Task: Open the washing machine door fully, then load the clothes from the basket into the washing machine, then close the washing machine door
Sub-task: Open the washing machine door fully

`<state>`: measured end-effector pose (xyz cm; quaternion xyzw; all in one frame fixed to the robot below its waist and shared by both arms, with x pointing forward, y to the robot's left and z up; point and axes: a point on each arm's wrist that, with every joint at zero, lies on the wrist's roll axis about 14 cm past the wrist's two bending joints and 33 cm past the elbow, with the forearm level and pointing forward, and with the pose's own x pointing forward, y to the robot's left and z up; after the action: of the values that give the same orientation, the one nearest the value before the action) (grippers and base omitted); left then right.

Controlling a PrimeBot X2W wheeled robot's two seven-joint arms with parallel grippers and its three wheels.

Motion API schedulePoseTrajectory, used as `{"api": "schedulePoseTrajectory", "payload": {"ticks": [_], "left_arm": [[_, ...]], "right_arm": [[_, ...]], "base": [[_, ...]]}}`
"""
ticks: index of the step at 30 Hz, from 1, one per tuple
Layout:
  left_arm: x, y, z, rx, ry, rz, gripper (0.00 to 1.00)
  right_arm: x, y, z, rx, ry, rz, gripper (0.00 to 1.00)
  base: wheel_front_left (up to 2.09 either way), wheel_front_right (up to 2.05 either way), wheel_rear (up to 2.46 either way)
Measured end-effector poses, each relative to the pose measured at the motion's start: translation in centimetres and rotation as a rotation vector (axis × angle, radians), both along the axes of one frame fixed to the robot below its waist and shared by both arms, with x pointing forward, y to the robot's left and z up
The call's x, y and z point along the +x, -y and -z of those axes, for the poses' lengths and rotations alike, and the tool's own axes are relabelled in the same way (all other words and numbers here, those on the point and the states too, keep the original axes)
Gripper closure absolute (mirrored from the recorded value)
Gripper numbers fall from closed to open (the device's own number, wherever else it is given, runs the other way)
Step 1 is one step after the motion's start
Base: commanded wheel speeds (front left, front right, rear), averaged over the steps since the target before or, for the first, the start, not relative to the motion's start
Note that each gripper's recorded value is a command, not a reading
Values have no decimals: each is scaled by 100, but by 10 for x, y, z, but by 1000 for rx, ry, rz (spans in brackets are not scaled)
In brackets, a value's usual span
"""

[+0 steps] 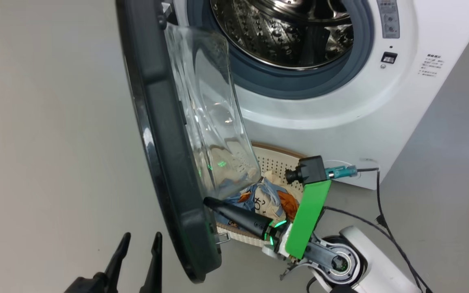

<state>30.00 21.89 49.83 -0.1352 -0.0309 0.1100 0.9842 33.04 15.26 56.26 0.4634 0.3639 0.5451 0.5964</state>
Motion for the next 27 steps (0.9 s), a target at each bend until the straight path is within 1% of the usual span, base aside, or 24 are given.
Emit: {"api": "schedulePoseTrajectory", "payload": {"ticks": [5,6,7,8,10,11,17,20,21,22,23,27], "left_arm": [[-1,-5,-4,3,16,-10,0],[-2,-7,-4,6,19,-14,0],[-2,-9,-5,6,22,-19,0],[-3,-10,-6,7,27,-20,0],[-5,-13,-6,17,28,-25,0],[-6,-14,-5,21,27,-21,0],[-4,-14,-8,46,37,-7,0],[-2,-13,-8,56,38,1,0],[-2,-13,-8,56,38,1,0],[-1,-11,-8,61,38,10,0],[-1,-11,-8,61,38,10,0],[2,-9,-9,72,41,25,0]], "right_arm": [[1,6,-5,0,23,53,100],[1,9,-5,-4,33,67,88],[0,12,-4,-12,47,82,57],[1,15,-4,-19,62,101,57],[0,23,-5,-30,96,135,3],[1,27,-6,-37,119,156,0],[18,63,-17,-79,322,344,0],[29,86,-24,-88,421,467,0],[29,86,-24,-88,421,467,0],[36,104,-25,-98,478,550,0],[36,104,-25,-98,478,550,0],[47,146,-13,-175,602,697,0]], "base": [[0,0,0],[0,0,0],[0,0,0],[0,0,0],[0,0,0],[0,0,0],[0,0,0],[0,0,0],[0,0,0],[0,0,0],[0,0,0],[0,0,0]]}}
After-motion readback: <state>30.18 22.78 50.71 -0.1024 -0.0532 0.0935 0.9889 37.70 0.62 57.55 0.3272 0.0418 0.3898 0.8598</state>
